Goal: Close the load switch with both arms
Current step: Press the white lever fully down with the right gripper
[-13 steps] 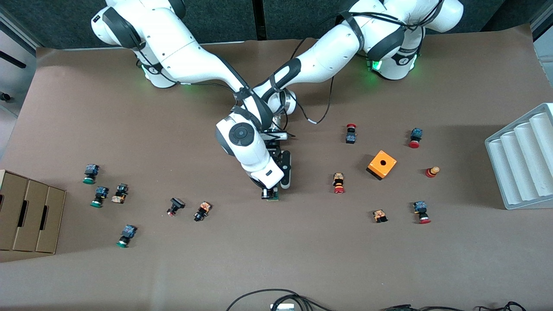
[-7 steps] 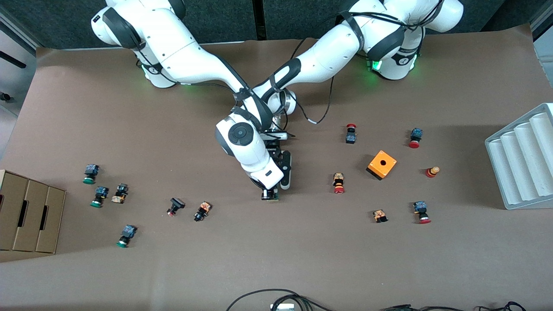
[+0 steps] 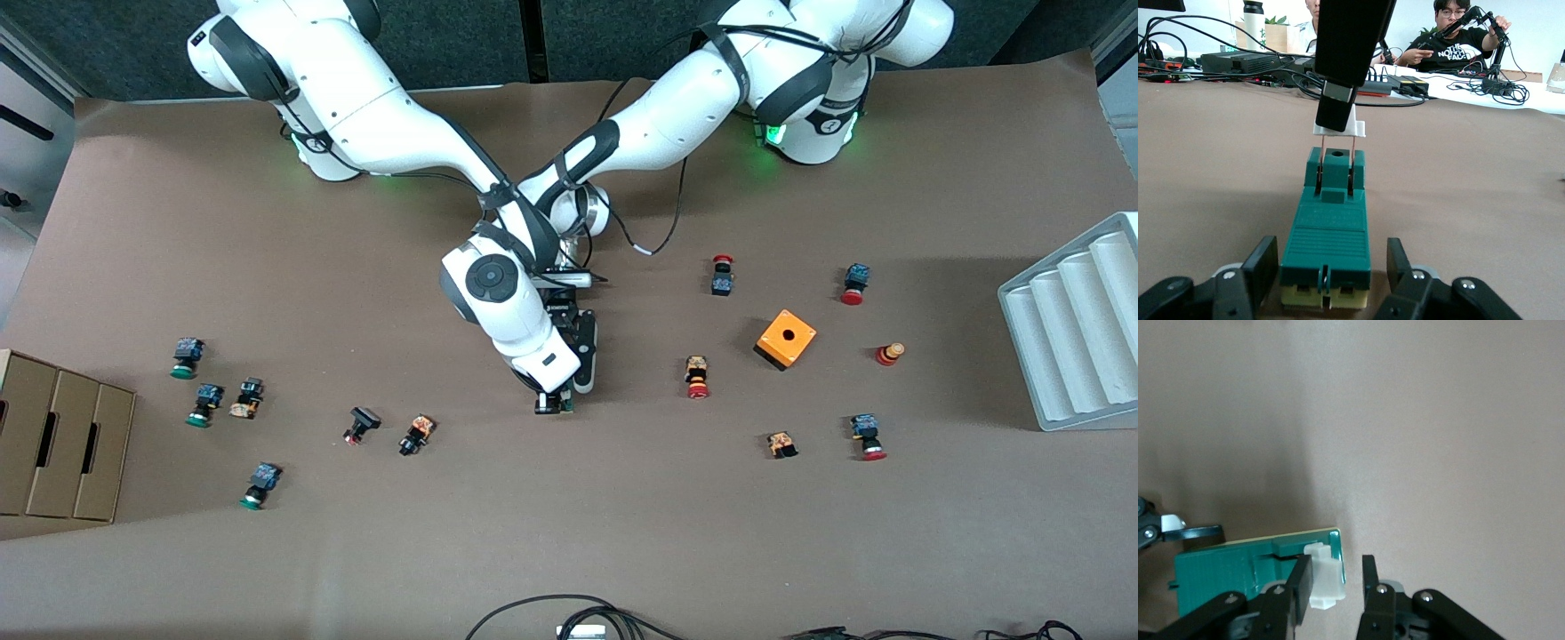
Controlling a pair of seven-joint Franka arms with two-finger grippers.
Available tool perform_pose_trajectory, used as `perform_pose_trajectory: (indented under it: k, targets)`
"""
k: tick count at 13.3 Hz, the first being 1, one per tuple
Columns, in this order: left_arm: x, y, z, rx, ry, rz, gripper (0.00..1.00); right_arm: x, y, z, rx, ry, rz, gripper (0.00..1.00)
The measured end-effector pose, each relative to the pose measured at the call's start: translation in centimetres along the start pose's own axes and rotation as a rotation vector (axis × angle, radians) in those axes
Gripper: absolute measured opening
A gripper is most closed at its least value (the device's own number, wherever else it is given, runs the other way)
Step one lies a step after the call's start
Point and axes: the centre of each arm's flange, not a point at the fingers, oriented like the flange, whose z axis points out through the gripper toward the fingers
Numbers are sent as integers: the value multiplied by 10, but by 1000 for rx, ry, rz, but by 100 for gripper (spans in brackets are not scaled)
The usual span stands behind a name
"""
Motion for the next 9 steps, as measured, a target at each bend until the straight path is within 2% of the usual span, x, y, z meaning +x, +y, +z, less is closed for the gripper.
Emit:
perform_pose_trajectory:
  k: [9]
  targets:
    - [0,0,0,0,0,0,74,-1,2,5,-8,5,2,37]
